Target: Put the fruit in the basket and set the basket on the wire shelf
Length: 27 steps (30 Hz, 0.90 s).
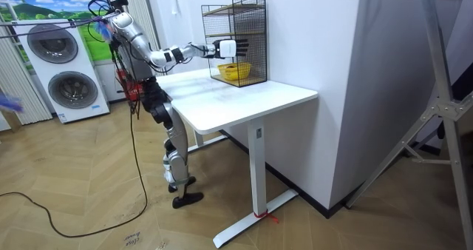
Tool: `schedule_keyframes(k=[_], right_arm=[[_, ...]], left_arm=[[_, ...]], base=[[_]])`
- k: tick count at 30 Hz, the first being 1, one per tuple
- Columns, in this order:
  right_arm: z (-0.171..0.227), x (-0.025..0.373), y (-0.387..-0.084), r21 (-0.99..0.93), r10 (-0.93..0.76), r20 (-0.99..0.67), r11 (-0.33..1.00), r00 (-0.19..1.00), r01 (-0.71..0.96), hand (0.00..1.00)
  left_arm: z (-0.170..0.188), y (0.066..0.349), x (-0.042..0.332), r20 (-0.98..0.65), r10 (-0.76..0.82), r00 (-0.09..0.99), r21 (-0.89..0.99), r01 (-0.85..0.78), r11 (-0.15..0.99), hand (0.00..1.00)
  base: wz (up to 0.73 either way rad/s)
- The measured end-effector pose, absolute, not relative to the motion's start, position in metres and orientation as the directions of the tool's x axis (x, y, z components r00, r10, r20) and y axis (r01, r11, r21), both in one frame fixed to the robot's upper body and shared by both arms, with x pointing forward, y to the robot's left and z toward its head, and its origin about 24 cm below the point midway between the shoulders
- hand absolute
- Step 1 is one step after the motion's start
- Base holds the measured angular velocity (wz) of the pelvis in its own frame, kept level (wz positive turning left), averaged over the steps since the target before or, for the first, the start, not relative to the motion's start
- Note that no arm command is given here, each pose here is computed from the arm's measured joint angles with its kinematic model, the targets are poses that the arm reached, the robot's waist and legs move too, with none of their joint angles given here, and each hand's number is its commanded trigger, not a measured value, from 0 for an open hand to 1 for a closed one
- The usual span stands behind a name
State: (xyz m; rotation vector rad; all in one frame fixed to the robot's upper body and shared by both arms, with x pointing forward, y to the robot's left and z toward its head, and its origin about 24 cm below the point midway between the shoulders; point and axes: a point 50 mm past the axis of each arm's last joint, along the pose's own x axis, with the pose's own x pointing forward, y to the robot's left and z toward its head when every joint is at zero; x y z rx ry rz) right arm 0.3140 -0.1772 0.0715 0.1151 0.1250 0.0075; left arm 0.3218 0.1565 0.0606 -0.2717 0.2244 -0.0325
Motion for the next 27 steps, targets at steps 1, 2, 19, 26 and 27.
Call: schedule_keyframes(k=[1,2,19,26,27], right_arm=[[0.072,0.313,-0.177,0.114,0.016,-0.122,0.994,0.992,-0.002,0.0],[0.072,0.311,-0.177,0.109,0.016,-0.116,0.994,0.993,-0.003,0.0],[0.058,0.276,-0.18,0.065,0.093,-0.125,0.994,0.988,-0.086,0.0],[0.047,0.257,-0.182,0.066,0.113,-0.15,0.992,0.982,-0.104,0.0],[0.046,0.255,-0.182,0.068,0.119,-0.152,0.992,0.981,-0.11,0.0]], left_arm=[[0.061,0.157,0.321,-0.212,-0.062,0.975,-0.27,0.002,0.963,0.0],[0.062,0.157,0.319,-0.202,-0.063,0.977,-0.271,0.006,0.963,0.0],[0.049,0.165,0.272,-0.147,-0.101,0.984,-0.279,0.057,0.959,0.0],[0.035,0.17,0.248,-0.183,-0.084,0.98,-0.277,0.03,0.96,0.0],[0.036,0.17,0.248,-0.176,-0.082,0.981,-0.278,0.03,0.96,0.0]], base=[[0.0],[0.0],[0.0],[0.01],[0.05]])
